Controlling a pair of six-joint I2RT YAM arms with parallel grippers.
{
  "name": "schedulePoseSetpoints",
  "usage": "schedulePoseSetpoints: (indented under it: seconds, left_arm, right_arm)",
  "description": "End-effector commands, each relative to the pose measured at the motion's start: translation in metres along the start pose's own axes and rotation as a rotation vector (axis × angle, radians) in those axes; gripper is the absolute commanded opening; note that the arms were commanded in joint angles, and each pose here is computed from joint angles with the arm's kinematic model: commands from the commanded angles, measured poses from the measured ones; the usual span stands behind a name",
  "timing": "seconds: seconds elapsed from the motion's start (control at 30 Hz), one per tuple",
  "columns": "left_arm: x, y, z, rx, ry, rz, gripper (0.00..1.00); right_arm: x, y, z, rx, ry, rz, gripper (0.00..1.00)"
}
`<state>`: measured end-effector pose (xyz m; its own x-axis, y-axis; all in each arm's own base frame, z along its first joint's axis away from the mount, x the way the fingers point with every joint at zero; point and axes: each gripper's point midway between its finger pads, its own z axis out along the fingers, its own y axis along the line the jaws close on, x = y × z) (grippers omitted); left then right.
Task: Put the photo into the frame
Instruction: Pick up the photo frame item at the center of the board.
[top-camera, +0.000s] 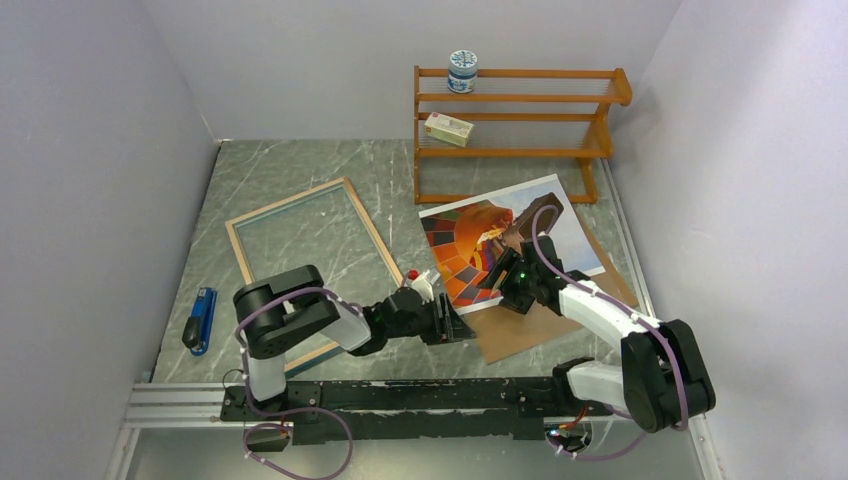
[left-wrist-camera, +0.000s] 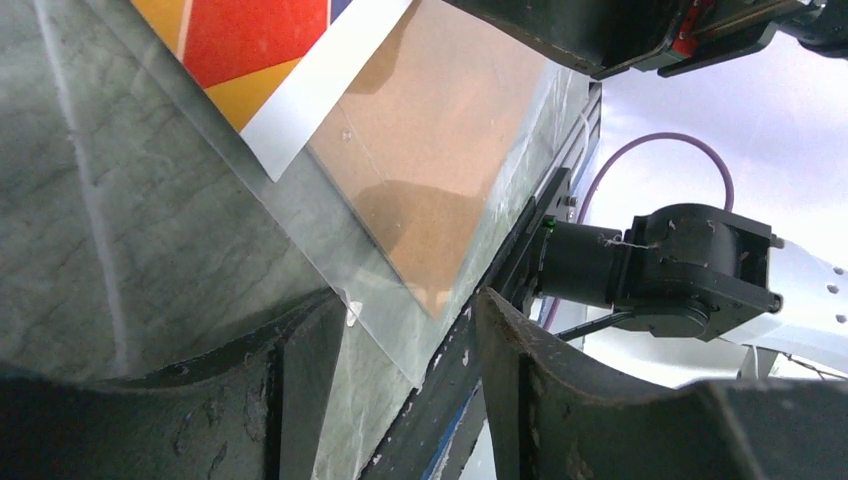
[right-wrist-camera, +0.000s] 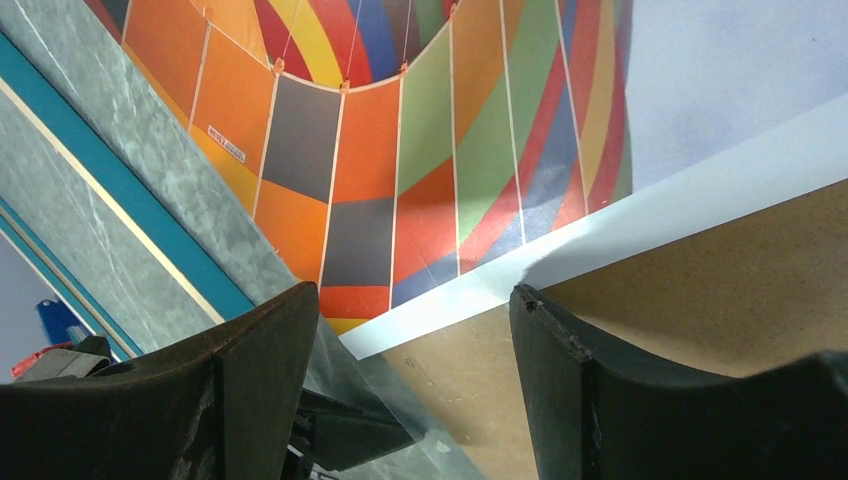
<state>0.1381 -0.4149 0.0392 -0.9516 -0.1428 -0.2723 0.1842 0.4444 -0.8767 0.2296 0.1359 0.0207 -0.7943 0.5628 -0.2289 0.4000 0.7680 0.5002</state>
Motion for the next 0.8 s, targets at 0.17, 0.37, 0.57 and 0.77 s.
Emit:
schedulePoseSetpoints:
  seconds: [0.17,0.37,0.57,0.77]
  left_arm:
    - [-0.017,0.039,0.006,-0.046,-0.185,-0.126,0.58]
    - [-0.024,0.041,0.002,-0.016,-0.245,-0.186,0.54]
    - [-0.029,0.039,0.000,-0.034,-0.263,-0.191,0.43]
    - [-0.030,0.025,0.006,-0.011,-0.240,-0.163,0.36]
  right_arm:
    - [0.056,-0.083,0.005,0.278,0.160,0.050,0.74]
    - [0.058,-0.084,0.006,0.276,0.168,0.056,0.74]
    - [0.058,-0.082,0.006,0.272,0.169,0.057,0.74]
    - [0.057,-0.078,0.005,0.249,0.166,0.056,0.74]
